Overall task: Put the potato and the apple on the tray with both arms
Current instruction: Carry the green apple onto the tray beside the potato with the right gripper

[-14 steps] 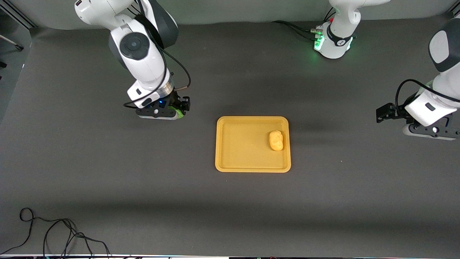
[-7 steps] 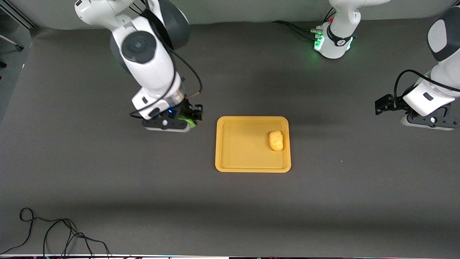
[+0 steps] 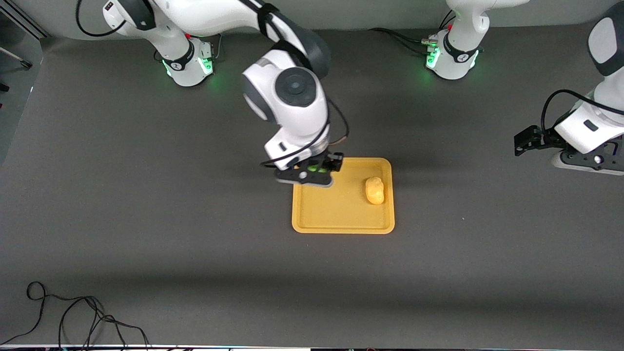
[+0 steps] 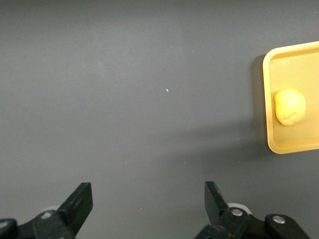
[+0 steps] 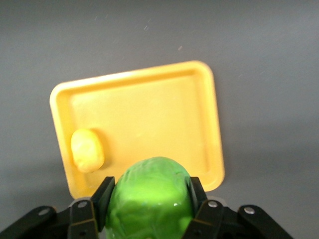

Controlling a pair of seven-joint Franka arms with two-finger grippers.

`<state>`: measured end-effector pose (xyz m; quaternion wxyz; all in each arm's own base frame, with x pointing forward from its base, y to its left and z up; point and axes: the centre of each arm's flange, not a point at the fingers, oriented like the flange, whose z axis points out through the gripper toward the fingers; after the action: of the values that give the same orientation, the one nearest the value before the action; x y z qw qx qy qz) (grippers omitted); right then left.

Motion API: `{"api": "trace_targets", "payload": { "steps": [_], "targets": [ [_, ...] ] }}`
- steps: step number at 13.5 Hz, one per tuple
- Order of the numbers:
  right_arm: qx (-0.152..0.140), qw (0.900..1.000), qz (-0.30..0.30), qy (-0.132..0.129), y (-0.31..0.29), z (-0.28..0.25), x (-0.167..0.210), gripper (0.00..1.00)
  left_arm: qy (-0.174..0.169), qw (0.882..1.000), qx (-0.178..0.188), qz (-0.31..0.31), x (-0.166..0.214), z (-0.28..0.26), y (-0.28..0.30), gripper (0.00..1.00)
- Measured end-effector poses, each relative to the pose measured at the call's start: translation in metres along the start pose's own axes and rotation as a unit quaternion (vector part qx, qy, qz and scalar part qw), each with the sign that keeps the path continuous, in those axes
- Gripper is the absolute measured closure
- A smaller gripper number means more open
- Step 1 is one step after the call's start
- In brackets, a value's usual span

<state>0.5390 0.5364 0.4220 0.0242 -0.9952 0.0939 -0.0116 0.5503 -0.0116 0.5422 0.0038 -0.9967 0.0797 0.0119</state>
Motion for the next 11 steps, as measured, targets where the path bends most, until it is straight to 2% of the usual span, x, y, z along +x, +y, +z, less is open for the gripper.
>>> {"api": "trace_targets", "payload": {
  "steps": [2, 7, 11],
  "targets": [
    [0.004, 1.0, -0.005, 0.005, -0.015, 0.031, -0.008, 0.34, -0.007, 1.0, -0.001, 0.001, 0.001, -0.008, 0.0, 0.0],
    [-0.001, 1.0, -0.006, 0.029, -0.019, 0.145, 0.011, 0.34, -0.013, 1.0, -0.003, 0.002, 0.007, -0.002, -0.001, 0.0],
    [-0.009, 0.999, -0.023, 0.039, -0.025, 0.194, 0.0, 0.34, -0.02, 1.0, -0.005, 0.002, 0.011, 0.008, -0.002, 0.0]
  ]
}}
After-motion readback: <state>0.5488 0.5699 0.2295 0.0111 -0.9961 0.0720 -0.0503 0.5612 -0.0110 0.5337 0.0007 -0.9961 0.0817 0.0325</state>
